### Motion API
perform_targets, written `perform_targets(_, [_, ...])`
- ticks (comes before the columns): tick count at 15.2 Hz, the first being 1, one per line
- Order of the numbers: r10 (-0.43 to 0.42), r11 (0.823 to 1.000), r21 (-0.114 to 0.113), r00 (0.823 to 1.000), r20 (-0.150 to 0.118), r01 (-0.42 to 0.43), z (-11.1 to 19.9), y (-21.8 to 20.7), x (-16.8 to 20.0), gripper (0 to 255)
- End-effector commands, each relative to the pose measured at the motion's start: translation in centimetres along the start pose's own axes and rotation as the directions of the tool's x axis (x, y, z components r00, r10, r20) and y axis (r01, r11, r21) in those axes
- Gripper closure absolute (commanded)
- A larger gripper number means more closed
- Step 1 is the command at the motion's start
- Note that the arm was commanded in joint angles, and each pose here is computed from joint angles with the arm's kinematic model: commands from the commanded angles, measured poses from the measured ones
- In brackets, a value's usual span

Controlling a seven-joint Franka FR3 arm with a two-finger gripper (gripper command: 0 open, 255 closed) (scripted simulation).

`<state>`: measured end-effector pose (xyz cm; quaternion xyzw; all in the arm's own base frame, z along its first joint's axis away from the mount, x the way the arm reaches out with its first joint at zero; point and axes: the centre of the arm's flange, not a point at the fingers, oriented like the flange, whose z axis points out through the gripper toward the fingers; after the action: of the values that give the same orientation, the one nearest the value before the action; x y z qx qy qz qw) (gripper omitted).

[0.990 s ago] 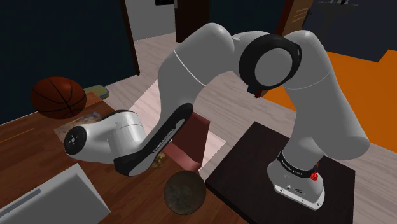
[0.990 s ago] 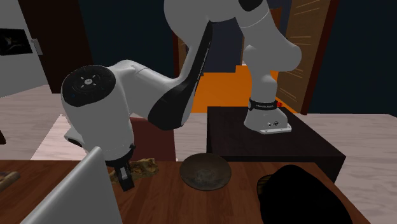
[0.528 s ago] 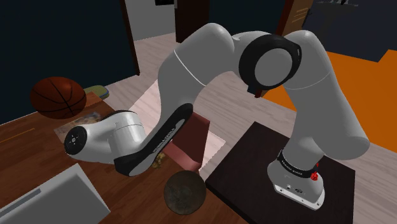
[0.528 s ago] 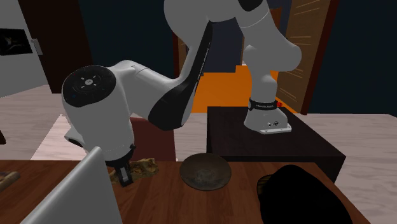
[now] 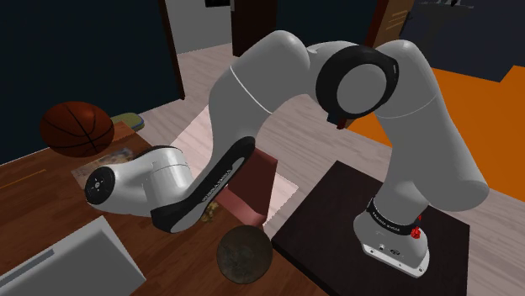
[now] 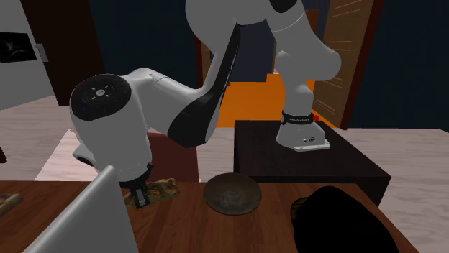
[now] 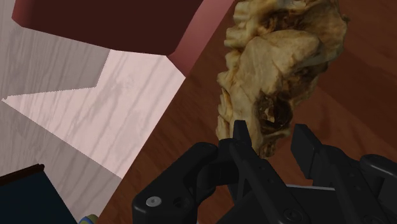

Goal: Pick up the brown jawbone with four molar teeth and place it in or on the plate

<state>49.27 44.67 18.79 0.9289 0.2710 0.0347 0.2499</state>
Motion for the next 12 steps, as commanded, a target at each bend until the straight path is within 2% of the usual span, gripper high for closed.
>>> perform_targets(1, [0.0, 1.0, 0.0, 1.0, 0.0, 0.0, 0.0, 0.0, 0.0, 255])
perform_targets(12, [0.0, 1.0, 0.0, 1.0, 0.0, 0.0, -5.0, 2.8, -0.4, 255])
